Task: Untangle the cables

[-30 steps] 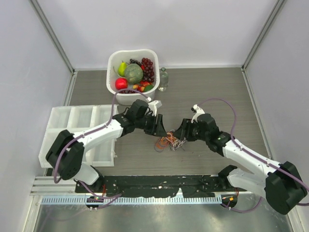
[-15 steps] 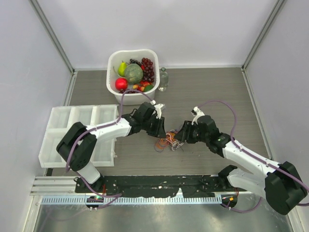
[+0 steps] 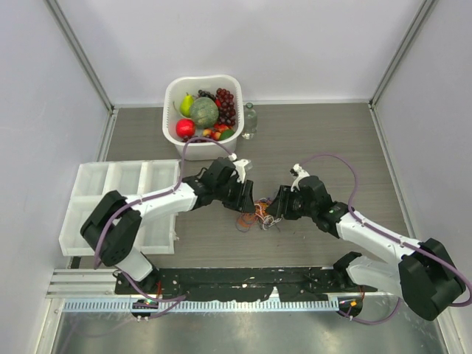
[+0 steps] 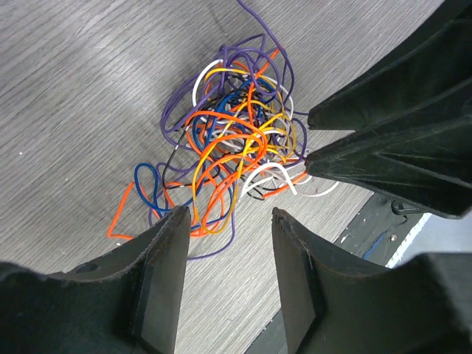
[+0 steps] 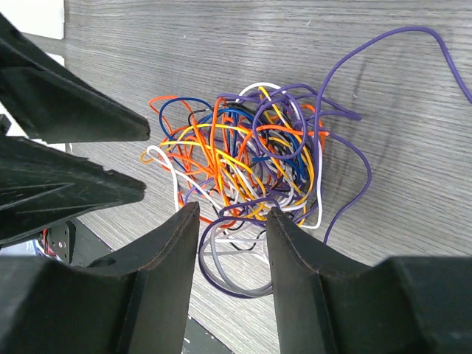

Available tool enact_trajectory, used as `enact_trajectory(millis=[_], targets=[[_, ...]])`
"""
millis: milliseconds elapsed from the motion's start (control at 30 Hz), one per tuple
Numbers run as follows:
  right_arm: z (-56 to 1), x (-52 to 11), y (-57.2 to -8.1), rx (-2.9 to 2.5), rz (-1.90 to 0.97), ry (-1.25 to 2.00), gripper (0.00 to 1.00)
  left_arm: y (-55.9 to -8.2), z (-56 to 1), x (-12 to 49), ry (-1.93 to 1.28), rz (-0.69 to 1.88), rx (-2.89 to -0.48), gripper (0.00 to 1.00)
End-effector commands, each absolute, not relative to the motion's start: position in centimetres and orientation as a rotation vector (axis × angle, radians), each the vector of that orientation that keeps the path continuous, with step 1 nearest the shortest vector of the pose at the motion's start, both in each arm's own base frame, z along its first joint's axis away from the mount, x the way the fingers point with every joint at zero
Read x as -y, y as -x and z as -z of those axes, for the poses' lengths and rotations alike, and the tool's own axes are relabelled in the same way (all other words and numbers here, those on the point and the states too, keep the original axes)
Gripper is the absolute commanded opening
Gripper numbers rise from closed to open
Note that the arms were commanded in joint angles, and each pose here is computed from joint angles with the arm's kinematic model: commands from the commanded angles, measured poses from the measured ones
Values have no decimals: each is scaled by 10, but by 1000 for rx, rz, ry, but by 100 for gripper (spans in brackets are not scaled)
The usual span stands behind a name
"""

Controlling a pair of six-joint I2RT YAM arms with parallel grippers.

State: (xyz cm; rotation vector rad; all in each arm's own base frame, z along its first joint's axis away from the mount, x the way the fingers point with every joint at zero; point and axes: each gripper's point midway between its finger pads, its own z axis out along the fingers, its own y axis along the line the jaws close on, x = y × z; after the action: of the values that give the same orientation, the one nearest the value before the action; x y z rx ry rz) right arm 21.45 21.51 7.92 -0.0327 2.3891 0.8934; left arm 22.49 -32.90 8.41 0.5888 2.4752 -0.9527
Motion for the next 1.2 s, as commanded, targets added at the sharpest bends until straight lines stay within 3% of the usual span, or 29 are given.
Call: enact_trajectory(millis=[0,233,633,833,1167], targets=[[-90,-222,-223,-2335,-927,48,47,-229,-105,327,-607,948,-2377,49],[-92,-222,-225,-2331,-924,44,47,-228,-90,329,-608,944,-2429,26],[-95,-225,-231,-2330,-911,42,48,-231,-83,334,-609,922,-2439,22],[-101,-227,-239,-2321,-899,50,57,-231,-93,332,-629,879,-2410,0],[-88,-244,-250,-2337,-847,62,58,-210,-167,352,-707,1042,-2238,0]])
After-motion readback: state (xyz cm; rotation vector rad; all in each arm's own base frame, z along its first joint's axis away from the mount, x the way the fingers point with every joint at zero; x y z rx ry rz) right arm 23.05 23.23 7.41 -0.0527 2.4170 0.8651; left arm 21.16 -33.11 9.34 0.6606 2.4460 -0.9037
